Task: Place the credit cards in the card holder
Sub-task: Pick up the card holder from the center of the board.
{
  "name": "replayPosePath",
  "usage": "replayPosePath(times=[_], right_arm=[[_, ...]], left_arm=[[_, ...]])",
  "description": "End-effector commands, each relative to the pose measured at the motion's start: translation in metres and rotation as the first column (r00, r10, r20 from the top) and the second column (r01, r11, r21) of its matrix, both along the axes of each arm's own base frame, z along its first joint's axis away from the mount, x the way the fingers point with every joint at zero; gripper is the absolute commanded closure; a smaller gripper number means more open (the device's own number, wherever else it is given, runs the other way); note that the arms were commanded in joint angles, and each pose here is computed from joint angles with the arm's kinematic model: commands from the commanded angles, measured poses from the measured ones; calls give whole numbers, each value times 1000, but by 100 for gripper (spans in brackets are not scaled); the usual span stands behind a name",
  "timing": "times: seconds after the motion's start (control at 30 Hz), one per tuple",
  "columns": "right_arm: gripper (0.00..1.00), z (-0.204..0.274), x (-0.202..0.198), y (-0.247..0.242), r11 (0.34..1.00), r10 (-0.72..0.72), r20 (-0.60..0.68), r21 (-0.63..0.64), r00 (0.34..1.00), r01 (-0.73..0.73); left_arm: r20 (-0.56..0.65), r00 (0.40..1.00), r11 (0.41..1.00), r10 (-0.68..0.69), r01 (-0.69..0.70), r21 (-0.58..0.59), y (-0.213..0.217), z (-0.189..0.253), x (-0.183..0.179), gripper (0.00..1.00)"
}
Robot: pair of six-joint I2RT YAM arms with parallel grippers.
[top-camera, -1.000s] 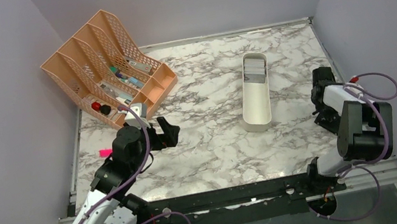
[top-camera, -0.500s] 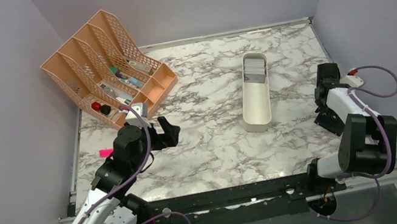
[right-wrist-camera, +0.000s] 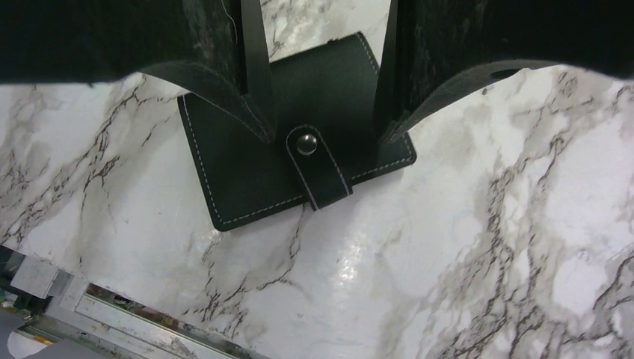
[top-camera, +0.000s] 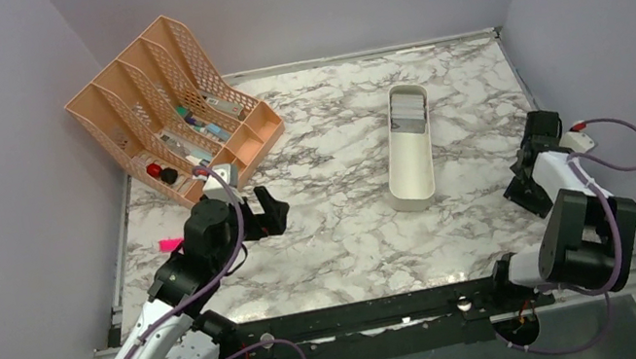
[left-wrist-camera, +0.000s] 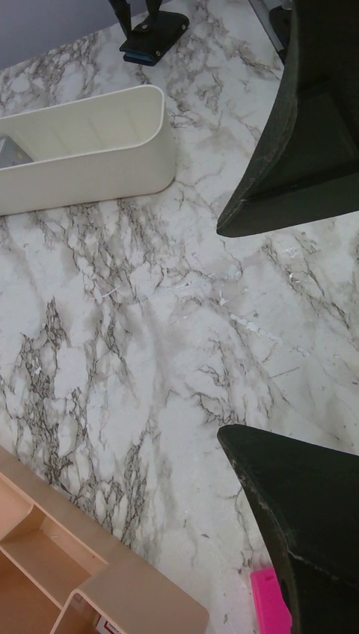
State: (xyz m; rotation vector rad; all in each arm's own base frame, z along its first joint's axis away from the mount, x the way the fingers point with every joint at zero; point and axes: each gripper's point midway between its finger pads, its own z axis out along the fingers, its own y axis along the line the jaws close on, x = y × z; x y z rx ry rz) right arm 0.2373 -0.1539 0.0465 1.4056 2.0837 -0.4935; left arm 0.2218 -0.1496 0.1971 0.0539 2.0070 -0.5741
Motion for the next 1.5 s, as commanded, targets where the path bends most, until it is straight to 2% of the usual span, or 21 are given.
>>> replayPosePath(times=[0.0,0.13,0.27,0.43,0.57,0.7,0.83,1.07,1.17,1.3,1.47], right_arm=[[44,-13,5,-7,999,2,5,42,1000,-2],[45,-23,9,-6,997,18,6,72,1000,-18],[55,-32,9,-3,995,37,-1,90,999,-37],[74,-22,18,0,993,81,49,85,996,-84],[98,-9,27,5,988,128,121,76,984,-137],[99,10,39,16,967,225,201,71,953,-243],[99,49,50,21,951,288,269,35,919,-309],[99,134,71,60,860,459,429,3,778,-510],[99,172,74,98,794,553,466,-41,691,-607],[99,218,69,145,687,639,545,-89,542,-721],[99,248,50,189,533,694,617,-97,369,-841]], left_arm=[[-4,1000,999,17,-17,32,4,-6,5,1],[-11,1000,999,8,-7,42,2,-8,5,1],[-7,1000,999,15,-15,43,4,-8,5,1],[-1,1000,999,15,-14,38,4,-6,4,1],[13,1000,999,21,-22,32,6,-3,4,1],[21,999,999,26,-26,22,7,0,3,1],[21,999,999,28,-29,21,7,0,3,1],[11,1000,999,25,-25,21,6,-1,3,1],[-6,1000,999,19,-18,29,4,-3,4,1],[-41,999,999,6,-5,35,0,-6,3,1],[-84,987,990,-137,139,15,-23,-4,-7,1]])
